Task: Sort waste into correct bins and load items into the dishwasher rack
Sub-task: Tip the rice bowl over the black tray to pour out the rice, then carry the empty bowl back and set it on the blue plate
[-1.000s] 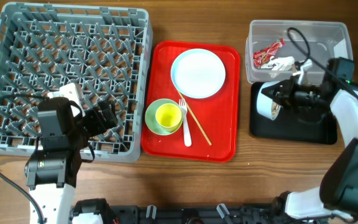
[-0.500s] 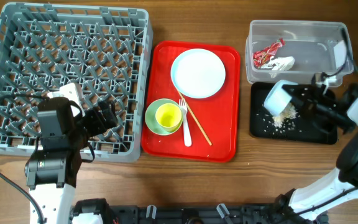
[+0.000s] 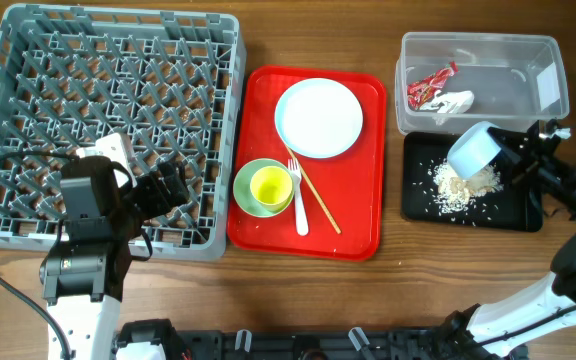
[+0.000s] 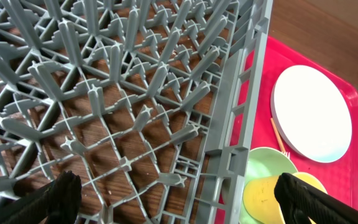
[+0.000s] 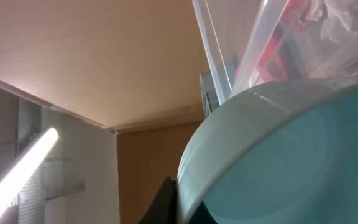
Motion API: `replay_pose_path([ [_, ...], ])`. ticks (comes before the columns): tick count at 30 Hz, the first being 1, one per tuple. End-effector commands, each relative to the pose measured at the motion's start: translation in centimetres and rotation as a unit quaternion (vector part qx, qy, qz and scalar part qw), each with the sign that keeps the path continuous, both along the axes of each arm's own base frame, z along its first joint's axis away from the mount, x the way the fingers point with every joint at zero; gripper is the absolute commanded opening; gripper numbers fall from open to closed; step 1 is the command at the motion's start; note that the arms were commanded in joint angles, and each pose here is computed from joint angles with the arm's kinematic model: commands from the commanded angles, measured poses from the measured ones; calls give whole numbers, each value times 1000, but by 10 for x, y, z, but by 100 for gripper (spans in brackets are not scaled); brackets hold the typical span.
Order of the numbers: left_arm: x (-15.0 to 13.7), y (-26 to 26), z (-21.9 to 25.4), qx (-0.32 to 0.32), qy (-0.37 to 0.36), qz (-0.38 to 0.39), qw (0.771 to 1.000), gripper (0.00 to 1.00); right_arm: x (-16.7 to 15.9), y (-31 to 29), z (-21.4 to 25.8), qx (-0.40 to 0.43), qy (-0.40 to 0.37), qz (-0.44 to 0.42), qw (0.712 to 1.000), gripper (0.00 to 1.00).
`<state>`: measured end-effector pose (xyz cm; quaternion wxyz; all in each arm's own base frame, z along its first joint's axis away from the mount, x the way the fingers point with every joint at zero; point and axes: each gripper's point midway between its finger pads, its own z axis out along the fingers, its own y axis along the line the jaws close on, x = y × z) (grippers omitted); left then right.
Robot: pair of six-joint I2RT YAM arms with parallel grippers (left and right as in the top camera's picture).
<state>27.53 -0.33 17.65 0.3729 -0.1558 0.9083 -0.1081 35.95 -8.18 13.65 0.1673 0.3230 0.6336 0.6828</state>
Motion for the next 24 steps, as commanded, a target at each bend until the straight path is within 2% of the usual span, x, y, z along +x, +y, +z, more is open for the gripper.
replay_pose_path([
  [1, 3, 0, 12, -5, -17, 3, 1000, 100, -1, 0, 7, 50, 12, 9, 999, 4],
  [7, 3, 0, 12, -5, -17, 3, 1000, 100, 1, -1, -1, 23, 17, 2, 1000, 4],
  [9, 3, 0, 12, -5, -17, 3, 1000, 100, 2, 4, 8, 20, -25, 16, 999, 4],
  [11, 3, 0, 12, -5, -17, 3, 1000, 100, 3, 10, 12, -23, -77, 24, 997, 4],
  [13, 3, 0, 12, -5, -17, 3, 1000, 100, 4, 17, 11, -40, -91, 31, 995, 4],
  [16, 3, 0, 12, -5, -17, 3, 1000, 100, 9, 25, -13, -71, -21, 31, 997, 4],
  [19, 3, 0, 12, -5, -17, 3, 1000, 100, 9, 37, -18, -92, -12, 44, 995, 4],
  [24, 3, 0, 12, -5, -17, 3, 1000, 100, 6, 58, -8, -183, 0, 62, 981, 4],
])
